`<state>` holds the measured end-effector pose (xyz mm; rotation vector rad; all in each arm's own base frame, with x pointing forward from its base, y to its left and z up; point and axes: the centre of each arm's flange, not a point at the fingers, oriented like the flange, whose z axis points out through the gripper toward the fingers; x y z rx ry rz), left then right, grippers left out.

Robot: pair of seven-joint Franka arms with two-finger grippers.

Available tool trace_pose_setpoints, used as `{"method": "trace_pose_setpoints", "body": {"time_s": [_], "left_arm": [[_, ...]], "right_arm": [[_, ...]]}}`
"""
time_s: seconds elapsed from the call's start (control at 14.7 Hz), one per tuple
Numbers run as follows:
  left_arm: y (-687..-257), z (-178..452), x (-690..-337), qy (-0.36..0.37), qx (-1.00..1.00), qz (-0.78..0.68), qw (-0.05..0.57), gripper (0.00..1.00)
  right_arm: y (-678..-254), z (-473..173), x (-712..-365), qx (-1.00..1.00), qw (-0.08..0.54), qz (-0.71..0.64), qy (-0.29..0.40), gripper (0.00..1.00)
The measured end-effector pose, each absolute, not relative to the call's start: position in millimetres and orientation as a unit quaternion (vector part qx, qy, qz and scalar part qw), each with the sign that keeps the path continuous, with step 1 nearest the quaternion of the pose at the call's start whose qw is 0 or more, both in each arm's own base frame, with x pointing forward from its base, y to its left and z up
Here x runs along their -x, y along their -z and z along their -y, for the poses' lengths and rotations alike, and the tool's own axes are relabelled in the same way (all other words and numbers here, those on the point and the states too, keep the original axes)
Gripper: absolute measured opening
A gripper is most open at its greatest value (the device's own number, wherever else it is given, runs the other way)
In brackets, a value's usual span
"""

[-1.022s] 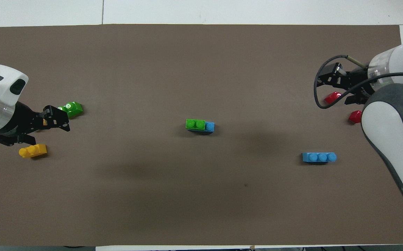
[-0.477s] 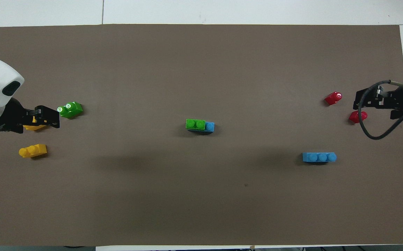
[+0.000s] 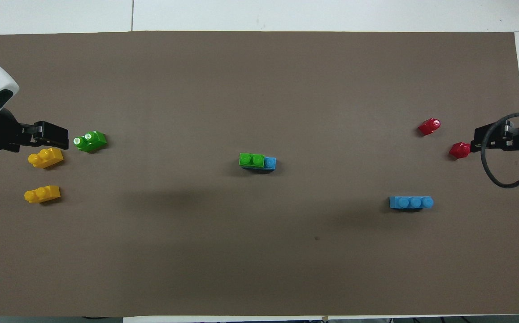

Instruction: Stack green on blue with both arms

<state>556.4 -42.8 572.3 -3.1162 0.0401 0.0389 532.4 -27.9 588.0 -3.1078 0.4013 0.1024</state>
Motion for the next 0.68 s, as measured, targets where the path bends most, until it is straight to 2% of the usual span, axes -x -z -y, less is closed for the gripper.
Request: {"method": "trace_pose_setpoints", "body": {"time_s": [0.34, 0.68], "left_arm": [[-570, 45, -563, -0.013, 1.0, -0.015, 0.011, 1.0], [-567, 51, -565, -0.015, 1.0, -0.019, 0.006, 1.0]], "right_arm": [[-607, 28, -528, 0.991, 0.003, -0.128, -0.032, 1.0], [-609, 30, -527, 0.991, 0.003, -0.129, -0.031, 1.0]]}}
